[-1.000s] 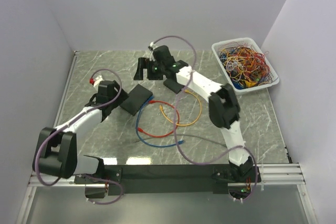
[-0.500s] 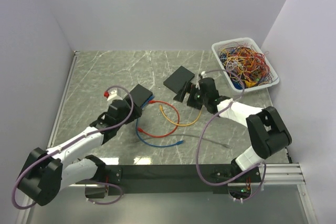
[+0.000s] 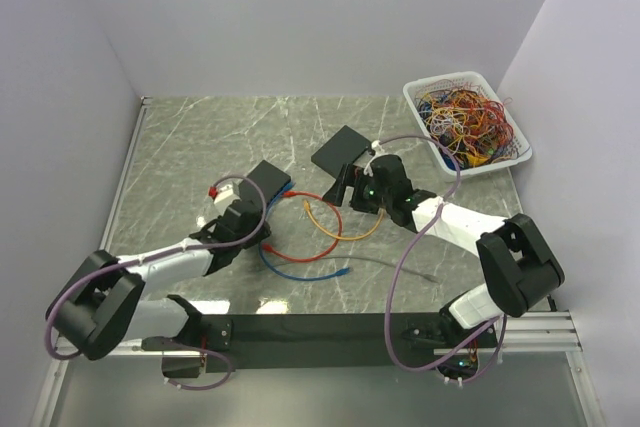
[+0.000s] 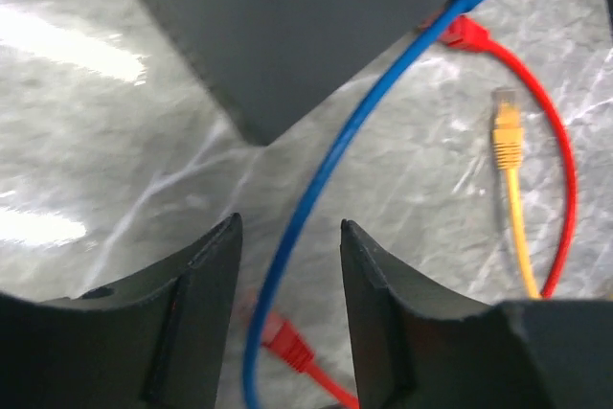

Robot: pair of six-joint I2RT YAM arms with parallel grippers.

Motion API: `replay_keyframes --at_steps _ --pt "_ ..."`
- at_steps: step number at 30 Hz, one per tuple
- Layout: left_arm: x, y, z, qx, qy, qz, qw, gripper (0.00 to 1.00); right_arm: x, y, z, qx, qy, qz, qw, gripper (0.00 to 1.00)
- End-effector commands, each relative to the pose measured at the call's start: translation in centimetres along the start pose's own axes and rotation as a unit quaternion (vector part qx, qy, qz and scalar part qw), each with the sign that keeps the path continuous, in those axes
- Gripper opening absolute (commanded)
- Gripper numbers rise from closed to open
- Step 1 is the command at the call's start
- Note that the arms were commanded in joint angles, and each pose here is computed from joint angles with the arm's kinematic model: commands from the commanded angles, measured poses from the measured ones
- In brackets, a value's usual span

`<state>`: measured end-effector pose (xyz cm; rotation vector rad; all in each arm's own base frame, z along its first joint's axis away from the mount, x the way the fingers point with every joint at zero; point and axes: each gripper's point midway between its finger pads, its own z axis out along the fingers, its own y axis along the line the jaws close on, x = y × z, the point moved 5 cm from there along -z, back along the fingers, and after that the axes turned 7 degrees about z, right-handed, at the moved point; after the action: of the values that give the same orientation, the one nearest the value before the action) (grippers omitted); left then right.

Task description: Insert the plug into the switch port

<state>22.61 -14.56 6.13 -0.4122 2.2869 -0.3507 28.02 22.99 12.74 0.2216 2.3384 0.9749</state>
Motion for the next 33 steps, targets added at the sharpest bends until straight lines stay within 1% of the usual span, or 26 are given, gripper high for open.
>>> replay_keyframes --at_steps 1,5,8,9,11,12,13,18,20,22,26,27,28,29,30,31,33 --pt "-0.3 -1.2 0.8 0.009 -0.008 -0.009 1.000 0.51 -0.4 -0.2 -0.1 0.001 -0.019 -0.019 1.000 0.98" --pt "-0.2 -1.7 1.5 -0.006 -0.003 0.003 1.000 0.48 -0.3 -0.4 -0.1 0.006 -0.018 -0.026 0.999 0.98" --pt "-0.4 -2.0 1.6 -0.015 -0.002 0.007 1.000 0.39 -0.3 -0.3 -0.3 0.002 -0.020 -0.033 0.999 0.98" --pt "-0.5 -2.1 1.6 -0.015 -0.003 0.010 1.000 0.29 -0.3 -0.1 -0.5 -0.003 -0.020 -0.036 0.999 0.98" --pt "-0.8 -2.3 1.4 -0.016 -0.007 0.010 1.000 0.13 -0.4 0.1 -0.7 -0.010 -0.023 -0.041 0.999 0.96" --pt "-0.9 -2.3 1.2 -0.018 -0.011 0.011 1.000 0.01 -0.5 0.5 -0.9 -0.017 -0.027 -0.044 0.999 0.94" --pt "-1.2 -2.4 0.9 -0.019 -0.015 0.011 1.000 0.01 -0.4 0.7 -1.0 -0.021 -0.027 -0.048 0.998 0.92" --pt "-2.2 -3.1 -0.5 -0.006 -0.034 0.015 0.999 0.01 -0.9 2.4 -2.1 -0.058 -0.038 -0.060 0.996 0.90" --pt "-2.8 -3.6 -1.6 0.019 -0.048 0.009 0.999 0.00 -1.1 3.1 -2.5 -0.076 -0.047 -0.060 0.994 0.85" --pt "-3.2 -4.1 -3.0 0.055 -0.059 0.001 0.997 0.01 -1.6 4.0 -3.3 -0.094 -0.059 -0.057 0.992 0.77" --pt "-4.6 -5.2 -5.8 0.126 -0.091 -0.011 0.988 0.01 -1.7 5.6 -4.3 -0.148 -0.064 -0.056 0.985 0.77" --pt "-5.0 -5.4 -6.3 0.140 -0.099 -0.014 0.985 0.01 -1.9 6.5 -4.8 -0.173 -0.074 -0.060 0.980 0.77" --pt "-5.4 -5.5 -7.4 0.160 -0.112 -0.017 0.981 0.01 -1.5 6.9 -5.1 -0.193 -0.064 -0.056 0.978 0.78" --pt "-5.5 -5.8 -8.0 0.182 -0.111 -0.016 0.977 0.01 -1.6 7.3 -5.5 -0.208 -0.068 -0.054 0.974 0.78" --pt "-5.7 -6.1 -8.6 0.201 -0.118 -0.019 0.972 0.01 -2.0 8.1 -6.0 -0.234 -0.078 -0.058 0.967 0.78" --pt "-5.7 -6.2 -9.6 0.229 -0.123 -0.022 0.966 0.00 -1.6 8.6 -6.5 -0.256 -0.069 -0.053 0.963 0.78" --pt "-5.8 -6.4 -10.5 0.255 -0.130 -0.028 0.958 0.00 -1.9 9.8 -7.3 -0.294 -0.078 -0.053 0.951 0.78"
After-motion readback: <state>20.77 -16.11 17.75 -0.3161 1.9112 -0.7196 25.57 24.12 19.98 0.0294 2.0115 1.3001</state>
